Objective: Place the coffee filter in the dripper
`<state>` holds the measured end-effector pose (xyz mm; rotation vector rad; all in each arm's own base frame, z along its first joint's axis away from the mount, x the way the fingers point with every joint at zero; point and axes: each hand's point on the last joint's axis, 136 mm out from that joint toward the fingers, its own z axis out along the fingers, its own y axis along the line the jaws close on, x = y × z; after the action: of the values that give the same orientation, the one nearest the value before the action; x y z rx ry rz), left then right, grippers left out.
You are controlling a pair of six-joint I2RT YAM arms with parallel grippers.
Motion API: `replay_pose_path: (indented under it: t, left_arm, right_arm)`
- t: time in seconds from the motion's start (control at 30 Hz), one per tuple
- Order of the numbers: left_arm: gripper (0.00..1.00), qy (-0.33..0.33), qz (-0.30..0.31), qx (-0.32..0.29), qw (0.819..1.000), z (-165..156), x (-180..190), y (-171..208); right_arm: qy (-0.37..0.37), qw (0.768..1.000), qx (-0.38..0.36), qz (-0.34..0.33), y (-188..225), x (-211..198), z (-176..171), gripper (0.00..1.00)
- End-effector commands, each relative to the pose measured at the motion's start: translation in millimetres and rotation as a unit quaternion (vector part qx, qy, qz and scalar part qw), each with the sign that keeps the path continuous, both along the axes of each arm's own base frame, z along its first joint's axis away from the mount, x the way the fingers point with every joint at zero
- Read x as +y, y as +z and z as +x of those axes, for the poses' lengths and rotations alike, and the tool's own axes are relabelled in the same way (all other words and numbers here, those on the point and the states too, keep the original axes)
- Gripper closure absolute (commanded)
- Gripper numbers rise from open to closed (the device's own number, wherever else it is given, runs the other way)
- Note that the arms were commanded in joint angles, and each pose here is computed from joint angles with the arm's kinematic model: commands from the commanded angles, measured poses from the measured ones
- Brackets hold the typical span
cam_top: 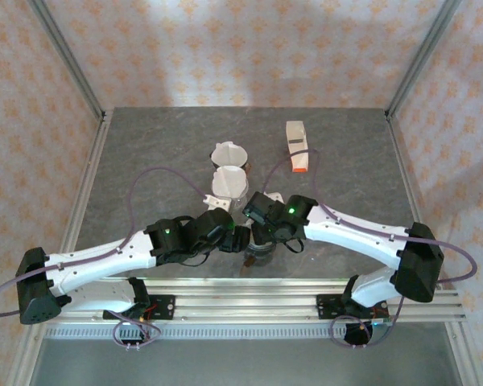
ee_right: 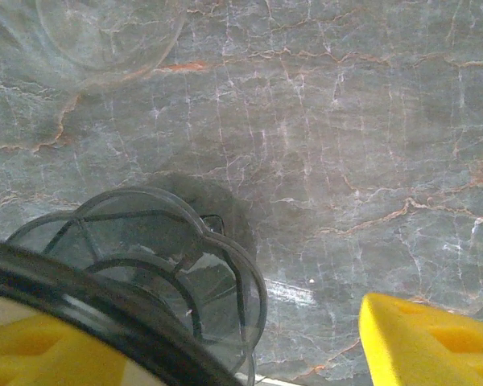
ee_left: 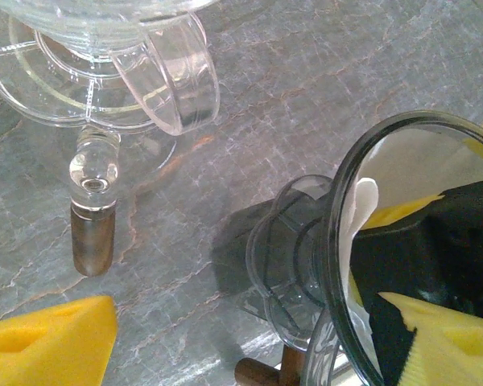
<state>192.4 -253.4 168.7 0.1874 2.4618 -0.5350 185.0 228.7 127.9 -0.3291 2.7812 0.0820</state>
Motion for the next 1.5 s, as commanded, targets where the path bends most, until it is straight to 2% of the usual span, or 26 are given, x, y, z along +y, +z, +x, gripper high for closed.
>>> replay_pose_path:
  t: [0.0,0.23,0.67,0.83,1.13,1.47]
  left_arm:
    - [0.17,0.009,0.005,0.008,1.000,0,4,-8]
    - [0.17,0.010,0.001,0.006,1.000,1,3,-6]
    - [0.18,0.013,0.010,0.005,1.000,2,6,-8]
    - [0.18,0.013,0.008,0.007,1.000,1,7,-9]
    - [0.18,0.014,0.001,0.006,1.000,1,5,-6]
    - [0.08,0.019,-0.025,-0.010,0.999,2,8,17]
  right_arm:
    - [-0.011,0.999,-0.039,0.002,9,-6,7,0.26]
    - [-0.024,0.996,-0.075,0.034,43,-16,7,0.26]
    - [-0.052,0.995,-0.073,0.034,35,-45,-11,0.26]
    - [-0.053,0.995,-0.078,0.039,38,-43,-9,0.26]
    - [-0.043,0.988,-0.114,0.099,70,-31,-3,0.26]
    - [-0.040,0.985,-0.112,0.124,75,-31,-9,0.26]
